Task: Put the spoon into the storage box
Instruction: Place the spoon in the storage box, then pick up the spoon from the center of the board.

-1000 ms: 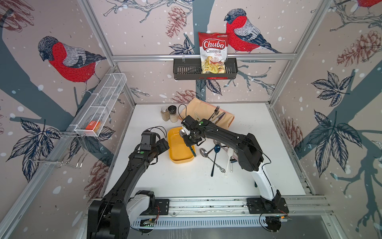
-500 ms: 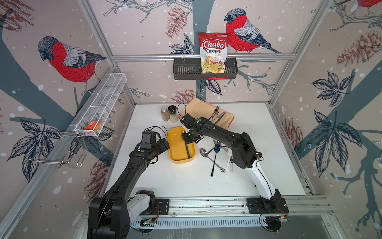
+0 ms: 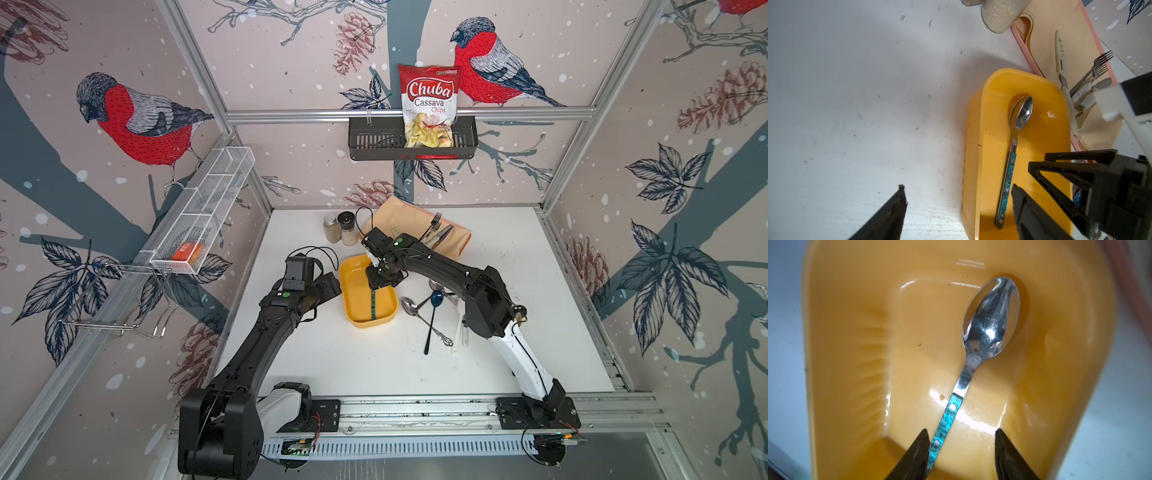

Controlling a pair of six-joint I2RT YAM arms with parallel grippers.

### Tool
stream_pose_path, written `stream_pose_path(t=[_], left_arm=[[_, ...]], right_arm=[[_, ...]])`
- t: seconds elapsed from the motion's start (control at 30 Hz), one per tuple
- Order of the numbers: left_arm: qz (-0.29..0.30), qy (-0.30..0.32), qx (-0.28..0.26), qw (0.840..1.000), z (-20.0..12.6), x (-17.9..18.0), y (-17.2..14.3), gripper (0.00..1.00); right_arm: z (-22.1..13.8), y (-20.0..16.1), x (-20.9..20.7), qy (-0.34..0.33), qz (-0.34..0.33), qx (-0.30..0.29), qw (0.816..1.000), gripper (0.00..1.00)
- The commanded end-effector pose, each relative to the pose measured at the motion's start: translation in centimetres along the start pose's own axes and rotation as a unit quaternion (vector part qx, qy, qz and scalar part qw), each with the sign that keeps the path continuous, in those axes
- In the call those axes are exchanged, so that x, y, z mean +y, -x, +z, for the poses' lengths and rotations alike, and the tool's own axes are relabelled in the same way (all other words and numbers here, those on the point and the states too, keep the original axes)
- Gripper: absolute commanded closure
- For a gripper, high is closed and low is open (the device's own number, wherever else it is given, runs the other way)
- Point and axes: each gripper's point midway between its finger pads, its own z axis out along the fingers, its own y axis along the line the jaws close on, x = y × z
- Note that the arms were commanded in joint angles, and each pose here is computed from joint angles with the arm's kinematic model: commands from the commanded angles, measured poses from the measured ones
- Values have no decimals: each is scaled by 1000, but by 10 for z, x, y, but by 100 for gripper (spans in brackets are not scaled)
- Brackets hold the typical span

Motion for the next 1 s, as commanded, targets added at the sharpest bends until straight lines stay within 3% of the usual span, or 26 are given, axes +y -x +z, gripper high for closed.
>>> stream_pose_path(t=[0.0, 0.23, 0.43, 0.67, 0.97], left_arm=[[33, 5, 5, 999, -1, -2, 5, 19], [73, 9, 7, 997, 2, -18, 12, 19], [110, 6, 5, 994, 1, -35, 12, 19], [117, 11, 0, 993, -2, -34, 13, 18], [122, 17, 2, 992, -1, -30, 10, 18]], right_arm=[[-31, 7, -10, -40, -42, -28, 998, 42], [-88, 4, -33, -64, -13, -56, 996, 41], [-101, -42, -82, -90, 85, -36, 992, 47], [-82, -116, -123, -93, 183, 10, 979, 49], [-49, -131, -129, -85, 187, 29, 978, 51]])
